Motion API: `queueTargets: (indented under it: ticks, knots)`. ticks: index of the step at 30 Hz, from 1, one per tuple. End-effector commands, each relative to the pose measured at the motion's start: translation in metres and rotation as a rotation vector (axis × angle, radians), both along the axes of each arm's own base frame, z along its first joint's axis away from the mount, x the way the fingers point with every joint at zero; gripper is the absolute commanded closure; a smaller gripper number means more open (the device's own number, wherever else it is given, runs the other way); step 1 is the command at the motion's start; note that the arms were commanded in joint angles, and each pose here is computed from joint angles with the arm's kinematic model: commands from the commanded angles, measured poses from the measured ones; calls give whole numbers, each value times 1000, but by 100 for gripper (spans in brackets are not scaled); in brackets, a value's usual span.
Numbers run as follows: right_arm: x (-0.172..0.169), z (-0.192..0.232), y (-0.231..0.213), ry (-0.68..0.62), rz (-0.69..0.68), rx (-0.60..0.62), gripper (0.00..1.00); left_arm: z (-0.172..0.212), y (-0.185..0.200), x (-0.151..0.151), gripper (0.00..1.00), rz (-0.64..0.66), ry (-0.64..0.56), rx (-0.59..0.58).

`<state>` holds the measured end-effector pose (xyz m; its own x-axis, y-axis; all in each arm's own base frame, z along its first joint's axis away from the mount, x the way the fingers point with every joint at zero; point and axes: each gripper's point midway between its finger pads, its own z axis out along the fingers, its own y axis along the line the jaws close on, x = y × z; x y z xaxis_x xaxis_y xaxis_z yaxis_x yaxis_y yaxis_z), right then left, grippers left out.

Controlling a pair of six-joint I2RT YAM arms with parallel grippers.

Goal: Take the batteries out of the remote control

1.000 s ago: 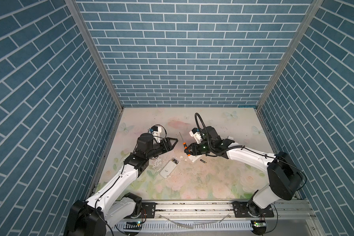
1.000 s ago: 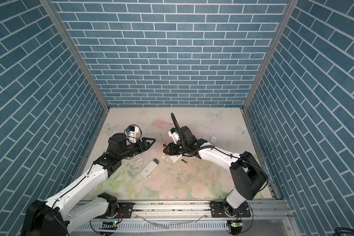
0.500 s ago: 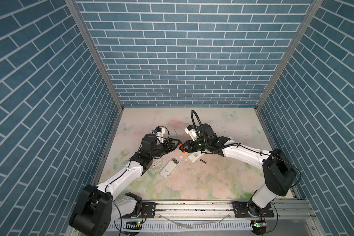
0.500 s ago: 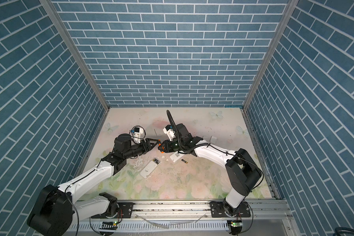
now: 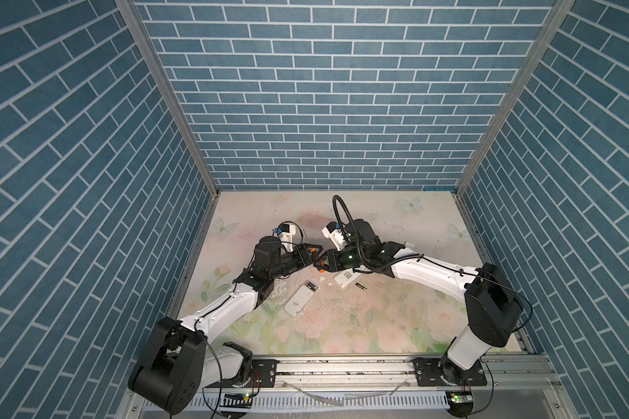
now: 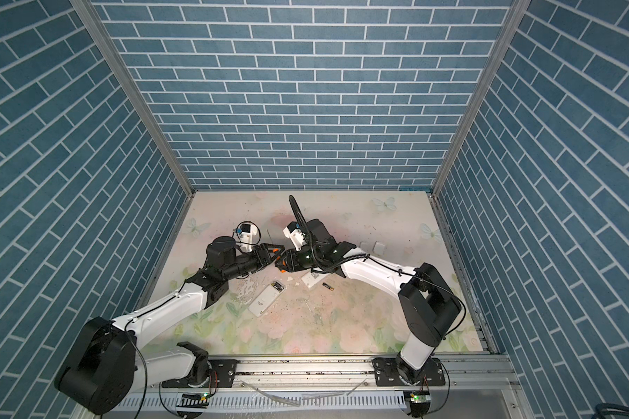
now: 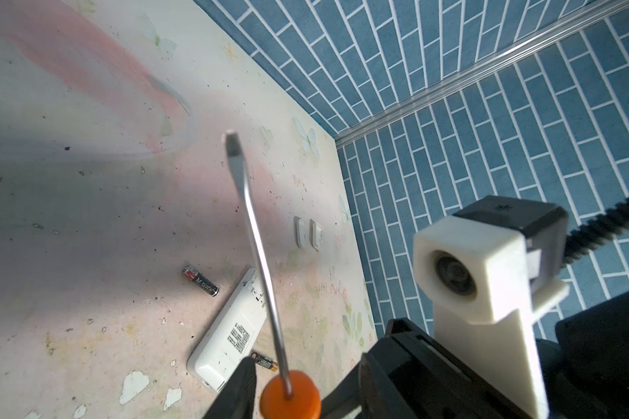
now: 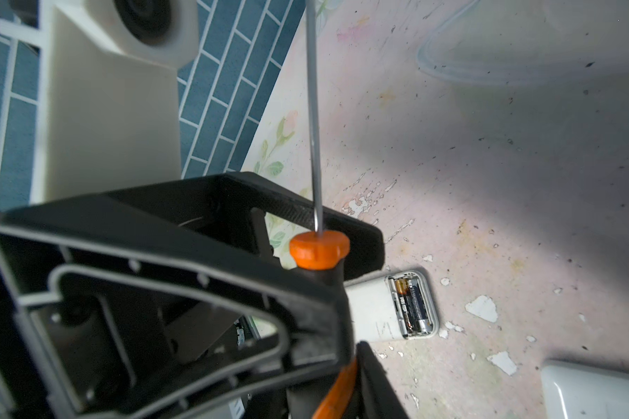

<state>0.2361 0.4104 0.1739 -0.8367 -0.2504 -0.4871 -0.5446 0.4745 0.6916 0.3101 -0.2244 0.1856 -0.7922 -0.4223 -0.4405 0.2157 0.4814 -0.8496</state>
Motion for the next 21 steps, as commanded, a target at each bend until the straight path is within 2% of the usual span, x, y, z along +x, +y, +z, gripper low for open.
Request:
queueTargets:
  ticks: [1, 6, 21]
  knots:
    - [2, 13, 8, -27, 16, 16, 100, 6, 0, 1, 53, 5, -36, 5]
    - [0, 12, 6, -30, 15, 9, 100, 9, 0, 4, 57, 7, -47, 21]
    - [0, 10, 4, -40, 1, 18, 100, 0, 0, 7, 94, 5, -32, 45]
